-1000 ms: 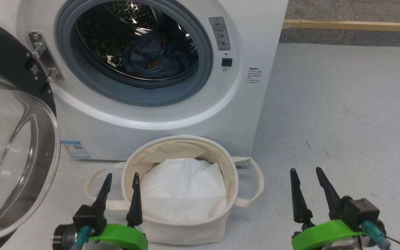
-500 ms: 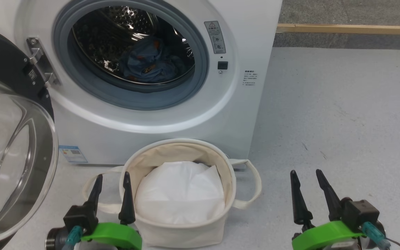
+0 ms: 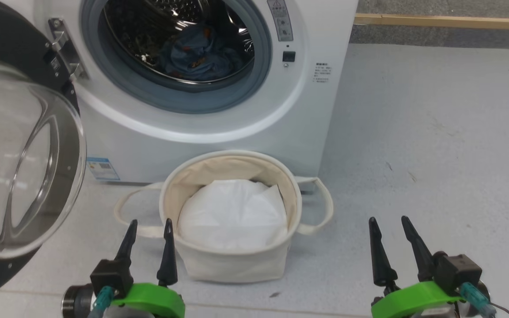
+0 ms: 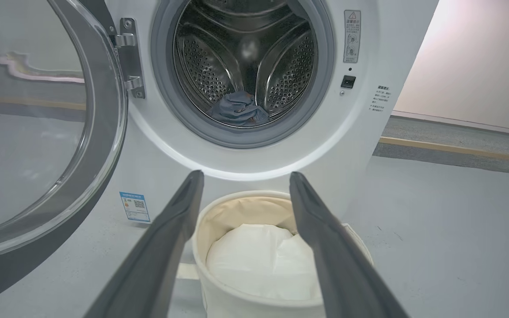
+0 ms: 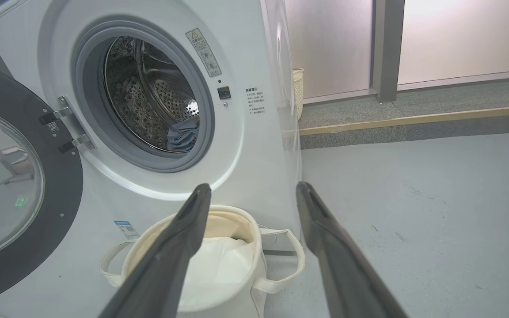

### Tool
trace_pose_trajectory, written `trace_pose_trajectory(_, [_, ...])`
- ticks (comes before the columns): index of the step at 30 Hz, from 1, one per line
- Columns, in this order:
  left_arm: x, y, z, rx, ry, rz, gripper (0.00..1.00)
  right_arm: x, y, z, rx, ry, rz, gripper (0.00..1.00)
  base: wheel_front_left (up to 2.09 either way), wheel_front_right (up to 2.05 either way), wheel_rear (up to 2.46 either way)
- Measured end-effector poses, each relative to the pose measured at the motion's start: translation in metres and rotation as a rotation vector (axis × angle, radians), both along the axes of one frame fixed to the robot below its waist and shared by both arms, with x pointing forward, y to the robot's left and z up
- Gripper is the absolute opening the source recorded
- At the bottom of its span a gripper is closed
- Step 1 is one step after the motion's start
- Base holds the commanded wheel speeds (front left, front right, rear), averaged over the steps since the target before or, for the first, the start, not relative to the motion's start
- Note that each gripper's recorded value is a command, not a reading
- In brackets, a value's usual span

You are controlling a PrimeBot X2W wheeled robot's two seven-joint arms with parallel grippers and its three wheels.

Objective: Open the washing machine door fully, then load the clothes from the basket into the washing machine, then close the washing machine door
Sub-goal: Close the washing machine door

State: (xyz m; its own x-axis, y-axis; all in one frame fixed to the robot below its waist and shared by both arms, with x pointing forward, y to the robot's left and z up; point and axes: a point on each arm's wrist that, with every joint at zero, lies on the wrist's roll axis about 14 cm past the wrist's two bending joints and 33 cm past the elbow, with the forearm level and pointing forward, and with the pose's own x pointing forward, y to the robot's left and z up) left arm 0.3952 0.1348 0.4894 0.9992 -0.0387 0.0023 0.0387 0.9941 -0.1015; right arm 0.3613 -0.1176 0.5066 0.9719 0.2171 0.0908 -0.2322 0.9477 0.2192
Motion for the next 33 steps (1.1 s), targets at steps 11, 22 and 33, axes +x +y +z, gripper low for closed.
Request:
trace_pose_trajectory(11, [0.000, 0.008, 0.003, 0.034, -0.013, 0.036, 1.00, 0.001, 0.002, -0.002, 0.007, 0.008, 0.005, 1.00, -1.09, 1.09, 0.00])
trace_pose_trajectory(22, [-0.005, 0.023, 0.005, 0.034, -0.018, 0.082, 1.00, 0.009, 0.021, 0.002, 0.013, -0.006, 0.062, 1.00, -0.04, 0.04, 0.00])
trace_pose_trajectory(33, [-0.026, 0.072, 0.020, 0.044, -0.062, 0.227, 1.00, 0.022, 0.069, 0.014, 0.032, -0.042, 0.205, 1.00, 0.00, 0.00, 0.00])
